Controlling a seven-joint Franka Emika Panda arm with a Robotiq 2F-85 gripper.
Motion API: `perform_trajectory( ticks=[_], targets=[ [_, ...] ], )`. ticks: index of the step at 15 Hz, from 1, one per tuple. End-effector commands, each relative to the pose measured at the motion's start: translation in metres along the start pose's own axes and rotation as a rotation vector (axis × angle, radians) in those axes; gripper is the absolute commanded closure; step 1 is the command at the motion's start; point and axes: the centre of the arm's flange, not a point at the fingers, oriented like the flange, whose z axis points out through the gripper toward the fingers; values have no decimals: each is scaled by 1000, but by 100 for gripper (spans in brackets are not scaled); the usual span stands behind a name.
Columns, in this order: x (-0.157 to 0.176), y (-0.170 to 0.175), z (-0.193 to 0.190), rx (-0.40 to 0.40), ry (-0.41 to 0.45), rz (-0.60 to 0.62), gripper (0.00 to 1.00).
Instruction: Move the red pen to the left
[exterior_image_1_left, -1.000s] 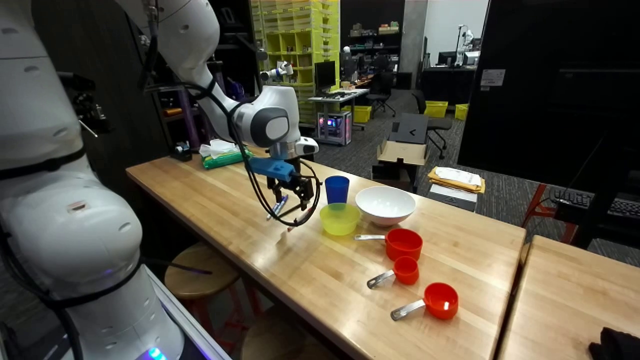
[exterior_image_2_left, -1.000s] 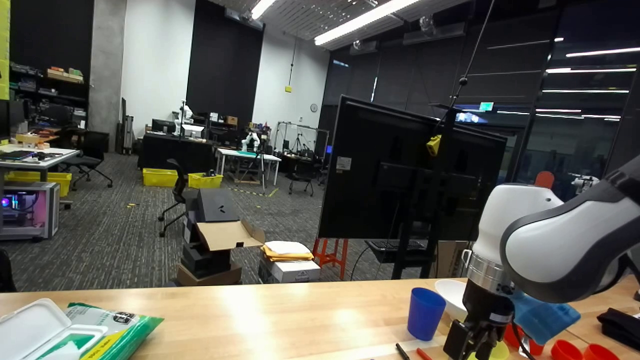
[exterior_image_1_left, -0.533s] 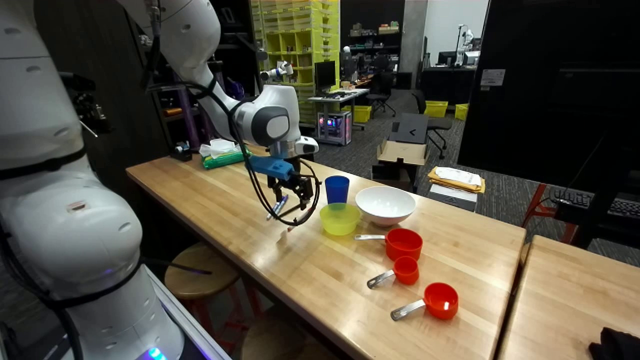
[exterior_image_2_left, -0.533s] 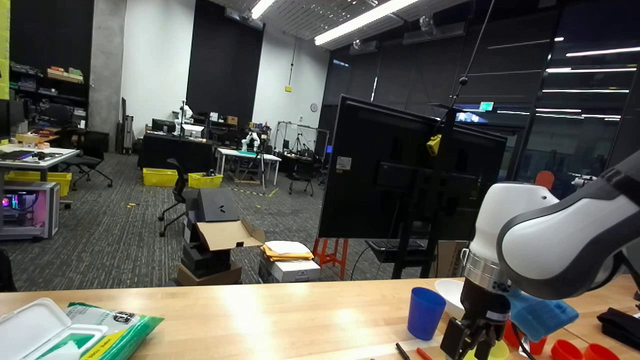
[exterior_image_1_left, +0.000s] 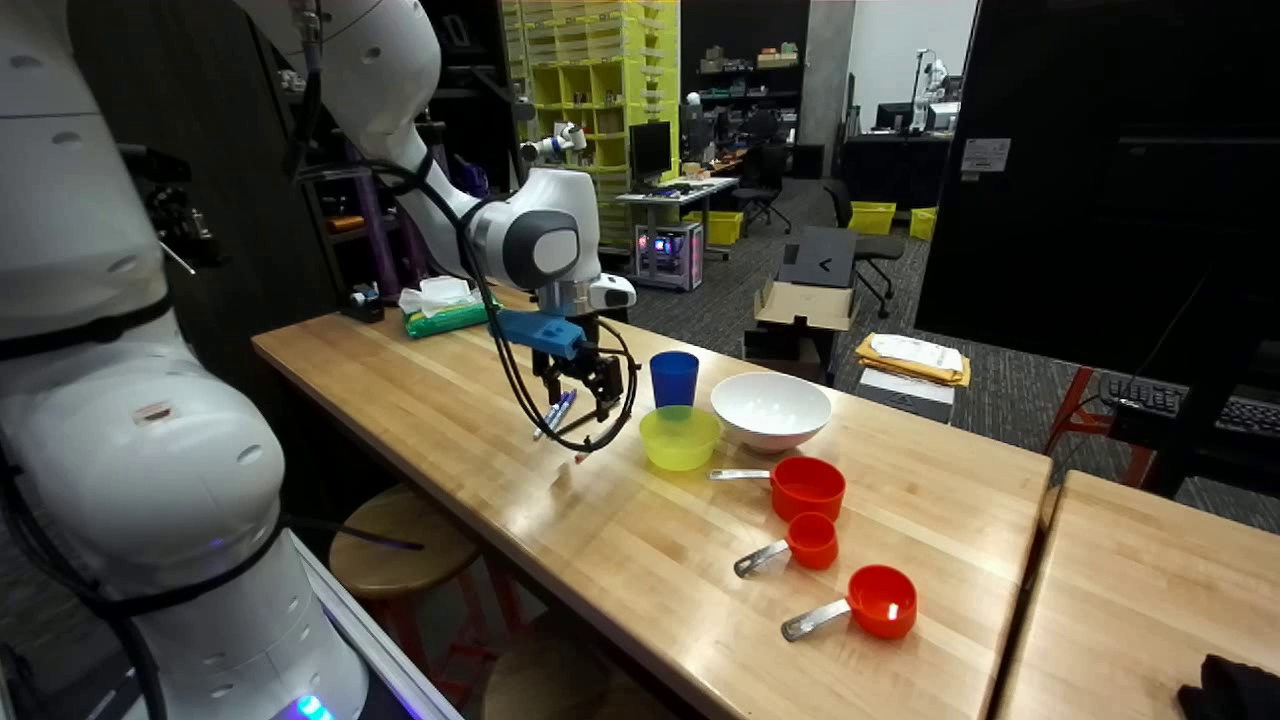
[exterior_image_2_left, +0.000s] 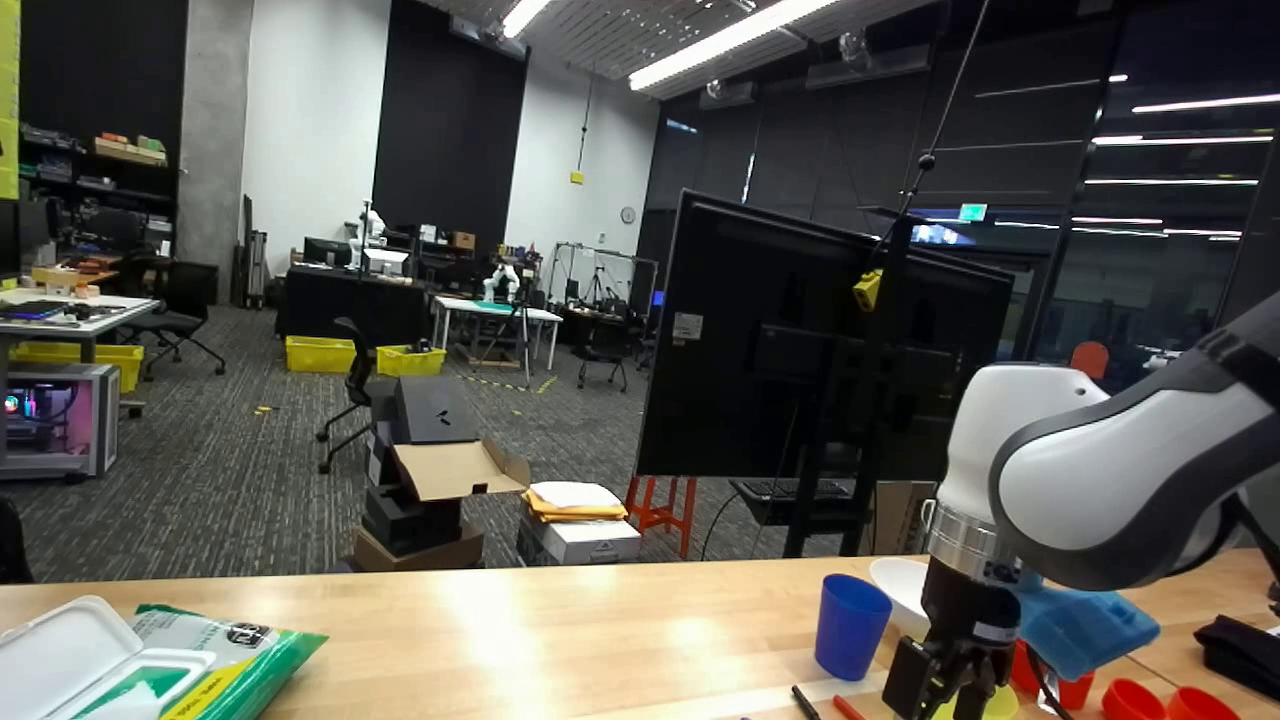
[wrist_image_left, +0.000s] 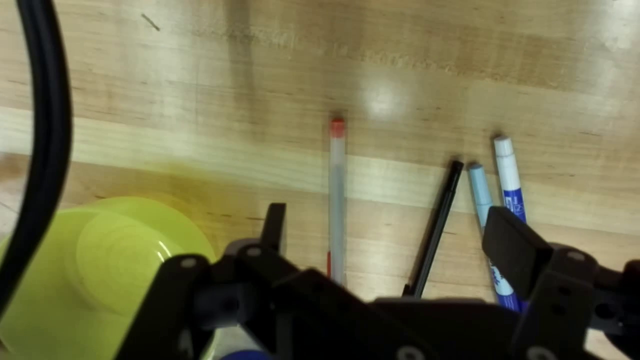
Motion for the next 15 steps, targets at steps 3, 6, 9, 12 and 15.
perform_trajectory(
  ticks=[3,6,9,12,15],
  targets=[
    [0,0,0,0,0,0,0],
    [0,0,0,0,0,0,0],
    [10,5,5,-4,2,6,0],
    [21,5,13,-2,-4,-7,0],
    [28,0,23,-1,-19,-15,0]
  ],
)
